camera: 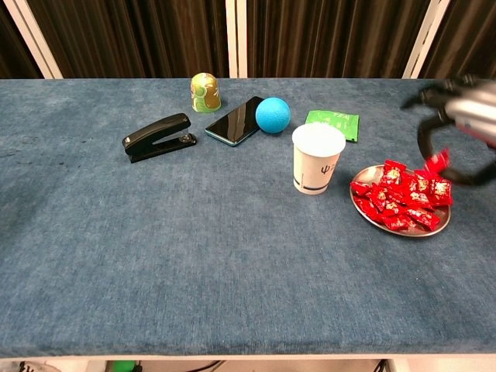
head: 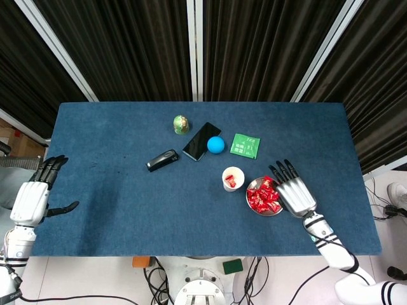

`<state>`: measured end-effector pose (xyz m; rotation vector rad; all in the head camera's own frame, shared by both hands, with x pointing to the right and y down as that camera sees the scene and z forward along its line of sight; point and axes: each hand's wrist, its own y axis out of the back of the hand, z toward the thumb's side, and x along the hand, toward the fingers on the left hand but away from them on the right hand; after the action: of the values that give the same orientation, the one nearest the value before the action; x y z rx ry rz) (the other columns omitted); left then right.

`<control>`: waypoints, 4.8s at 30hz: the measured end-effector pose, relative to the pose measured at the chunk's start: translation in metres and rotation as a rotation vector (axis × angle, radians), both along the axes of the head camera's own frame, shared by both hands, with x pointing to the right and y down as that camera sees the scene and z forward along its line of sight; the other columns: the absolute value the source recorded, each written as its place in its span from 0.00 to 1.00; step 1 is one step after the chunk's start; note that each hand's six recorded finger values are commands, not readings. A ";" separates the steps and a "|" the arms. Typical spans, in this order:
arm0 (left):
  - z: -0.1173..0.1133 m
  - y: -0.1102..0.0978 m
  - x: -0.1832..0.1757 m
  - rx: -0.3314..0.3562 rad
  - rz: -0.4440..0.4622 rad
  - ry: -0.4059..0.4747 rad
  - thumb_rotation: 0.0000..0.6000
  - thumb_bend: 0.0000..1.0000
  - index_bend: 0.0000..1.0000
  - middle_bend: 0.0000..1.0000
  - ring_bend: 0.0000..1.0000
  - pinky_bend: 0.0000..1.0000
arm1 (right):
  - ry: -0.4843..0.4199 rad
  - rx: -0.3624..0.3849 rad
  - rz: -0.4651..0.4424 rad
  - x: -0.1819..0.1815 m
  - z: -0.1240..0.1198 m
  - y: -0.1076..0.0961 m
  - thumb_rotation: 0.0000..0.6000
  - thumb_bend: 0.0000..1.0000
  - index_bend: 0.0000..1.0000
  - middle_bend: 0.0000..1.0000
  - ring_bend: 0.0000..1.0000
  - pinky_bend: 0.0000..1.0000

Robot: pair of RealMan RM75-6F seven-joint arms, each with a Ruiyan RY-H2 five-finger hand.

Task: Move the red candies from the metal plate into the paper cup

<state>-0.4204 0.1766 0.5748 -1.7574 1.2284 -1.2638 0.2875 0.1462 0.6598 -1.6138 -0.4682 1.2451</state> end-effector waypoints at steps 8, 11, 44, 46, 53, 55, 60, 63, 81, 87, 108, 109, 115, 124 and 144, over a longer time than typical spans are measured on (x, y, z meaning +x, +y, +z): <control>-0.001 0.000 0.000 0.005 -0.002 0.001 1.00 0.09 0.10 0.07 0.05 0.22 | -0.069 0.065 -0.100 -0.057 -0.012 -0.034 1.00 0.38 0.58 0.07 0.00 0.00; -0.002 -0.001 -0.001 0.006 -0.004 0.002 1.00 0.09 0.10 0.07 0.05 0.22 | -0.077 0.056 -0.137 -0.080 -0.006 -0.038 1.00 0.38 0.58 0.07 0.00 0.00; 0.000 0.002 0.003 -0.004 0.010 -0.001 1.00 0.09 0.10 0.07 0.05 0.22 | 0.061 0.012 0.031 0.022 -0.007 -0.014 1.00 0.35 0.36 0.07 0.00 0.00; 0.001 0.002 0.004 -0.007 0.013 -0.001 1.00 0.09 0.10 0.07 0.05 0.22 | 0.099 -0.020 0.055 0.039 0.000 -0.007 1.00 0.35 0.36 0.07 0.00 0.00; 0.002 0.003 0.006 -0.011 0.017 -0.003 1.00 0.09 0.10 0.07 0.05 0.22 | 0.153 -0.100 0.073 0.060 0.020 0.010 1.00 0.34 0.34 0.06 0.00 0.00; 0.003 0.003 0.006 -0.013 0.018 -0.003 1.00 0.09 0.10 0.07 0.05 0.22 | 0.153 -0.105 0.072 0.059 0.024 0.011 1.00 0.34 0.31 0.06 0.00 0.00; 0.005 0.003 0.006 -0.021 0.019 -0.004 1.00 0.09 0.10 0.07 0.05 0.22 | 0.142 -0.117 0.070 0.055 0.035 0.012 1.00 0.34 0.24 0.05 0.00 0.00; 0.006 0.002 0.006 -0.024 0.019 -0.005 1.00 0.09 0.10 0.07 0.05 0.22 | 0.140 -0.130 0.069 0.054 0.042 0.014 1.00 0.34 0.24 0.05 0.00 0.00; 0.008 0.002 0.006 -0.031 0.018 -0.007 1.00 0.09 0.10 0.07 0.05 0.22 | 0.134 -0.140 0.061 0.052 0.050 0.018 1.00 0.35 0.37 0.06 0.00 0.00; 0.009 0.002 0.006 -0.032 0.019 -0.007 1.00 0.09 0.10 0.07 0.05 0.22 | 0.128 -0.138 0.052 0.050 0.048 0.021 1.00 0.35 0.38 0.06 0.00 0.00; 0.009 0.003 0.007 -0.033 0.020 -0.010 1.00 0.09 0.10 0.07 0.05 0.22 | 0.136 -0.141 0.003 0.048 0.044 0.022 1.00 0.36 0.36 0.05 0.00 0.00; 0.009 0.003 0.007 -0.034 0.021 -0.010 1.00 0.09 0.10 0.07 0.05 0.22 | 0.141 -0.145 0.004 0.049 0.044 0.023 1.00 0.36 0.36 0.05 0.00 0.00; 0.010 0.003 0.007 -0.037 0.023 -0.010 1.00 0.09 0.10 0.07 0.05 0.22 | 0.154 -0.155 0.005 0.049 0.046 0.022 1.00 0.36 0.38 0.05 0.00 0.00; 0.010 0.003 0.006 -0.038 0.019 -0.011 1.00 0.09 0.10 0.07 0.05 0.22 | 0.152 -0.159 -0.014 0.042 0.051 0.022 1.00 0.37 0.43 0.05 0.00 0.00; 0.011 0.001 0.005 -0.042 0.016 -0.008 1.00 0.09 0.10 0.07 0.05 0.22 | 0.160 -0.152 -0.020 0.038 0.054 0.019 1.00 0.38 0.56 0.06 0.00 0.00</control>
<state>-0.4155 0.1779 0.5859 -1.7865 1.1889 -1.2944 0.3255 0.1649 0.7139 -1.6242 -0.2620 1.4102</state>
